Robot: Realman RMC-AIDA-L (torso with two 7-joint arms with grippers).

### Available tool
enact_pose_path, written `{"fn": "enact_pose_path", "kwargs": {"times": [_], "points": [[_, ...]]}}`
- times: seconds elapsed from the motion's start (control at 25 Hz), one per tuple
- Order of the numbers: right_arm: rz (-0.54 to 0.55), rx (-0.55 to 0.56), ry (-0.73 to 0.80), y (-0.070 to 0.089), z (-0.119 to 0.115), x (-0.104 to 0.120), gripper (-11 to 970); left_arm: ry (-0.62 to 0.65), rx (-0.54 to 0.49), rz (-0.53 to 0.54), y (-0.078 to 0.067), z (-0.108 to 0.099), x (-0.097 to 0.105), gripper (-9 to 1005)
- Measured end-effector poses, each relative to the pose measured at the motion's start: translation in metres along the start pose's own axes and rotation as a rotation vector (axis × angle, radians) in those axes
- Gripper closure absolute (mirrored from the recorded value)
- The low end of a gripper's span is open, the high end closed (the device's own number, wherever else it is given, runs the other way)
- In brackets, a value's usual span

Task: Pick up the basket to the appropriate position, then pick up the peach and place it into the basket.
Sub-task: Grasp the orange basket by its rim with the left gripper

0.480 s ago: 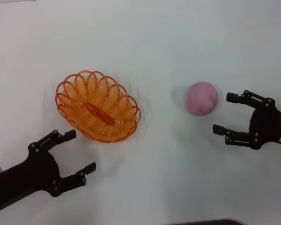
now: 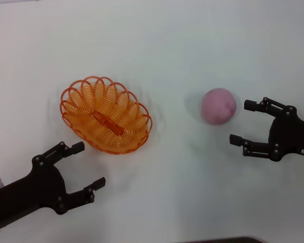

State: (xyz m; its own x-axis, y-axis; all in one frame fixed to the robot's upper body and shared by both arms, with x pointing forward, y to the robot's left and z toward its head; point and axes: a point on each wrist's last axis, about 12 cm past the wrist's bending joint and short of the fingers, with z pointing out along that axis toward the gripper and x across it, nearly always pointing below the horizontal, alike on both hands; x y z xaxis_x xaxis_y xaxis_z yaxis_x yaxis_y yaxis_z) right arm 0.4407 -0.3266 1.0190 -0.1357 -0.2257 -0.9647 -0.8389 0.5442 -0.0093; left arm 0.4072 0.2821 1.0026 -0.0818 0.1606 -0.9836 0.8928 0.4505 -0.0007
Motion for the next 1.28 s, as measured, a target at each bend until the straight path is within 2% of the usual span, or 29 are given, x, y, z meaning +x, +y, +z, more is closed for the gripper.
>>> {"fn": "enact_pose_path", "kwargs": {"times": [0.12,0.2,0.28,0.32,0.4,0.56,0.64,0.72,0.88,1.08,1.28], "points": [[0.000,0.000,0.000,0.000,0.000,0.000,32,-0.006,-0.011,-0.011,0.001,-0.001,0.000,129],[0.000,0.000,0.000,0.000,0.000,0.000,32,-0.021,-0.032,-0.058,0.002,-0.002,-0.002,129],[0.001,0.000,0.000,0.000,0.000,0.000,32,-0.046,-0.057,-0.172,0.008,-0.006,-0.005,129],[0.001,0.000,0.000,0.000,0.000,0.000,32,-0.046,-0.057,-0.172,0.008,-0.006,-0.005,129],[0.001,0.000,-0.001,0.000,0.001,0.000,32,-0.057,-0.058,-0.251,0.014,-0.011,-0.009,128],[0.000,-0.002,-0.004,0.000,0.001,0.000,32,-0.066,-0.052,-0.439,0.031,-0.021,-0.019,128],[0.000,-0.003,-0.006,0.000,0.001,-0.001,32,-0.062,-0.051,-0.474,0.034,-0.022,-0.020,128],[0.000,-0.005,-0.007,0.000,0.001,-0.001,32,-0.042,-0.063,-0.620,0.049,-0.026,-0.027,128],[-0.001,-0.007,-0.008,-0.001,0.002,-0.002,31,-0.010,-0.099,-0.782,0.066,-0.031,-0.032,128],[-0.004,-0.009,-0.008,-0.002,0.002,-0.003,31,0.041,-0.099,-0.900,0.083,-0.038,-0.041,129],[-0.004,-0.012,-0.012,-0.002,0.003,-0.003,31,0.152,-0.102,-0.963,0.095,-0.041,-0.051,130]]}}
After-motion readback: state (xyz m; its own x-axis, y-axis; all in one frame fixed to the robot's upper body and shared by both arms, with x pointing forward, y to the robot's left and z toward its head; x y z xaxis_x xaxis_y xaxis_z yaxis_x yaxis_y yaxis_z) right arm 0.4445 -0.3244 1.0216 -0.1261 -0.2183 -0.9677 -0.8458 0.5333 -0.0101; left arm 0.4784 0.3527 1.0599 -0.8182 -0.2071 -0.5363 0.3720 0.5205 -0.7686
